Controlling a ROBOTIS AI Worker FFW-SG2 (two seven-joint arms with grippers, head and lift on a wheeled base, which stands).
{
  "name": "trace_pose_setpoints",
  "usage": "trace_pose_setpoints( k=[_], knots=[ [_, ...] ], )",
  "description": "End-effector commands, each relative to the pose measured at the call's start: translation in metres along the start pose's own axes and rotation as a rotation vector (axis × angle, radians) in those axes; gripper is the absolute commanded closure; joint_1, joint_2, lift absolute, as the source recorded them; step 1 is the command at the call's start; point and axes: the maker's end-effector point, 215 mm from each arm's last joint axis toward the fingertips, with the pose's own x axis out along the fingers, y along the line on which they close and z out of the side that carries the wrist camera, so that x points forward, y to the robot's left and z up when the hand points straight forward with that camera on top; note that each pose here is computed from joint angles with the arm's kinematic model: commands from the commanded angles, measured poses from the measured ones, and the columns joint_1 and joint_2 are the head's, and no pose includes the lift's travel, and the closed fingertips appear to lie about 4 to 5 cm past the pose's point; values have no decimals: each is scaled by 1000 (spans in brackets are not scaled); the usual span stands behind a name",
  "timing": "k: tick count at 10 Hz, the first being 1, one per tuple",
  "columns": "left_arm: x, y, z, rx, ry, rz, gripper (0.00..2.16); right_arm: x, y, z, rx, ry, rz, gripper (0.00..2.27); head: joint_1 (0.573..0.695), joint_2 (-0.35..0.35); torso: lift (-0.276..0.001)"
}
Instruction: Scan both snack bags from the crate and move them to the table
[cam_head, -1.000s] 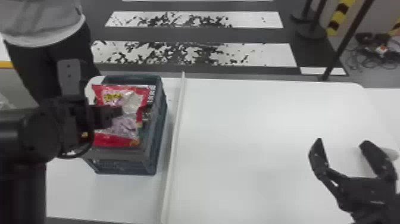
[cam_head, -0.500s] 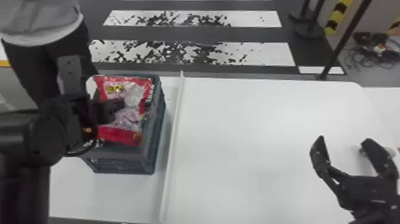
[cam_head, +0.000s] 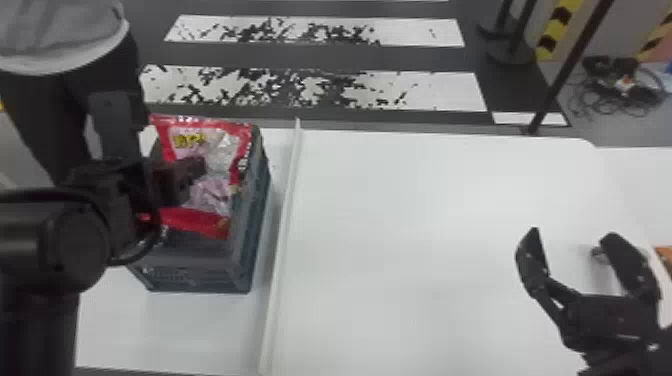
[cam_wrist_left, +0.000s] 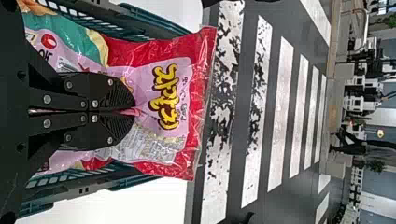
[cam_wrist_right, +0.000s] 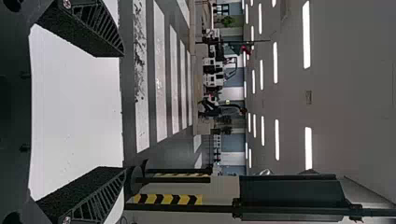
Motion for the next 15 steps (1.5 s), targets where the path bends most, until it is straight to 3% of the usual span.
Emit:
trace_pose_setpoints(
  k=[1, 6, 9, 11, 12, 13, 15],
  knots=[
    [-10, -2, 2, 13, 6, 2, 2132, 1, 0, 1, 0, -3, 0, 53, 695, 12, -87],
    [-56, 26, 34, 18, -103, 74, 2132, 2, 0, -1, 2, 2, 2, 53, 695, 31, -87],
    [-92, 16, 59, 4, -201, 65, 2132, 1, 2, -1, 5, -1, 4, 53, 695, 54, -87],
    [-116, -36, 65, -6, -236, -89, 2128, 3, -6, 5, -7, -12, -12, 53, 695, 31, -87],
    [-122, -82, 58, -15, -222, -225, 2128, 5, -10, 12, -10, -26, -24, 53, 695, -10, -87],
    [-124, -118, 48, -10, -198, -318, 2128, 6, -14, 17, -11, -36, -33, 53, 695, -36, -87],
    [-119, -195, 13, -15, -109, -515, 2128, 9, -21, 26, -13, -52, -49, 53, 695, -167, -87]
  ],
)
